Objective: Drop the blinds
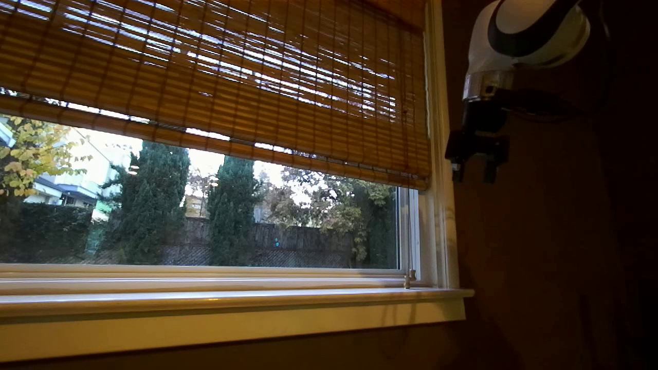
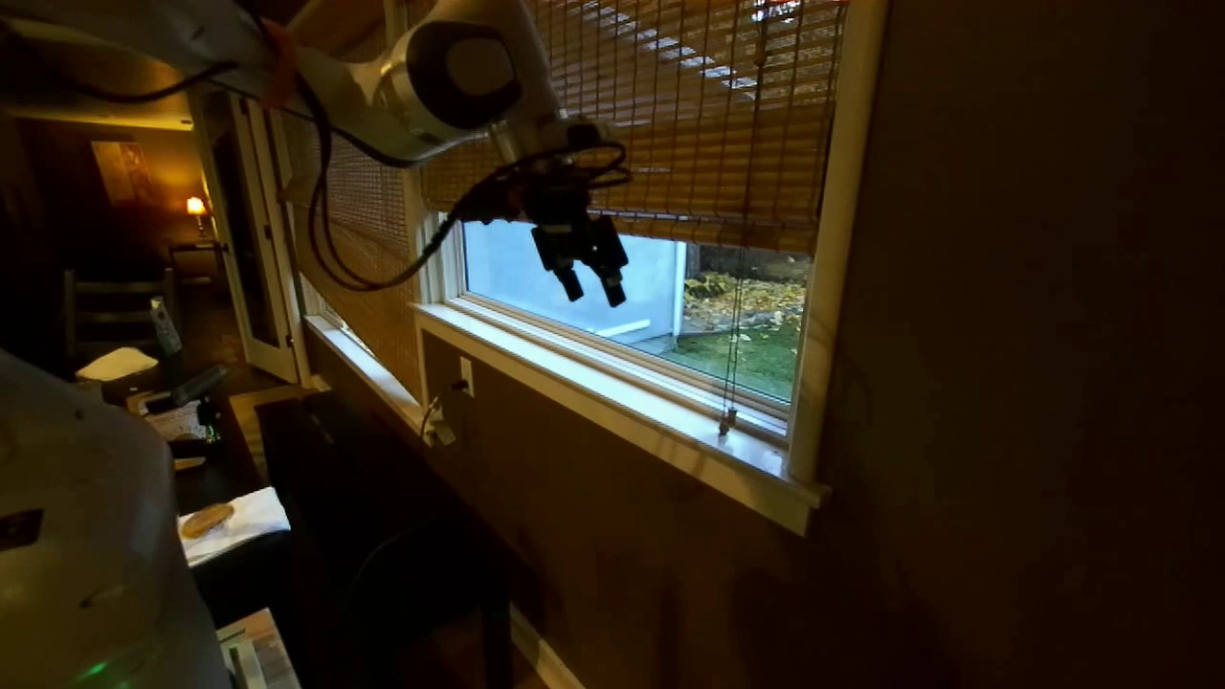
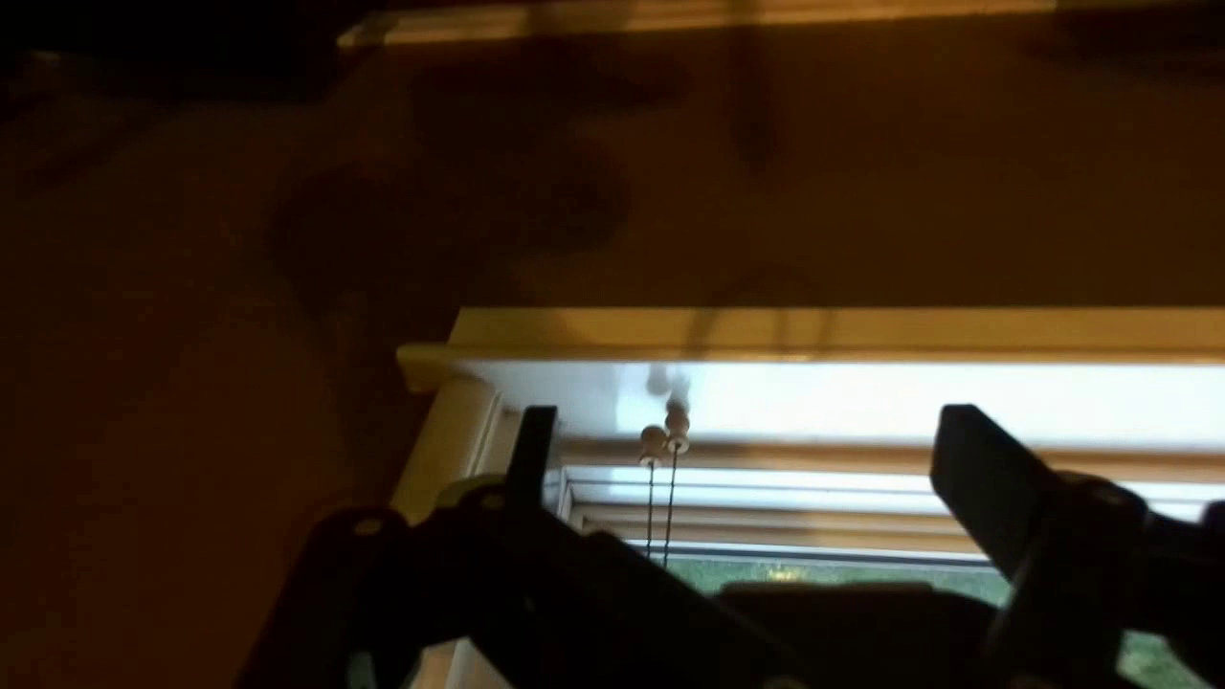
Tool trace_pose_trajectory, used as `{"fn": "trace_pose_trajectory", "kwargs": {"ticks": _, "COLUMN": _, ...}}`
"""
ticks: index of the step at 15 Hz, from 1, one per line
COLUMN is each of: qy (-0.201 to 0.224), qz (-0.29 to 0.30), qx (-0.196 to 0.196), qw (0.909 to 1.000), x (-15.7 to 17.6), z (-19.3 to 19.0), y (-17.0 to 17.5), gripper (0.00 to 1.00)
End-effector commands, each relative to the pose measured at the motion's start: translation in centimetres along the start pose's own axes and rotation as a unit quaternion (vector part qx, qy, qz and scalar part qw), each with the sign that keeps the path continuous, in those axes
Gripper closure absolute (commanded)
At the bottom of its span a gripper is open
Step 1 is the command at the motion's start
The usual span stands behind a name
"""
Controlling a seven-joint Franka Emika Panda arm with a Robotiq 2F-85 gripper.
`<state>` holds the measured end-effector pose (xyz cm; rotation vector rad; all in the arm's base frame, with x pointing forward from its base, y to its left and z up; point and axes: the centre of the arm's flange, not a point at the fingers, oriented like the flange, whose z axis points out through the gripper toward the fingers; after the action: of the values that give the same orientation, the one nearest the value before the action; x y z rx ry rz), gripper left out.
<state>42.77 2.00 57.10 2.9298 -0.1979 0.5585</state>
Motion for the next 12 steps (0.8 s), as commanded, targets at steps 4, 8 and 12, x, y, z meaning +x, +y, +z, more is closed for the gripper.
{"fn": "trace_pose_trajectory", "kwargs": {"ticks": 4, "qy": 0.056, "qz": 0.011, "qx": 0.017, "qw": 0.9982, "x": 3.5, "z": 4.3, "y": 3.6, "gripper": 0.0}}
{"fn": "trace_pose_trajectory", "kwargs": {"ticks": 8, "qy": 0.069, "qz": 0.002, "qx": 0.023, "qw": 0.9973, "x": 4.6, "z": 7.3, "y": 3.7, "gripper": 0.0}}
{"fn": "trace_pose_trajectory", "kwargs": {"ticks": 12, "qy": 0.086, "qz": 0.013, "qx": 0.033, "qw": 0.9956, "x": 6.3, "z": 9.4, "y": 2.9, "gripper": 0.0}}
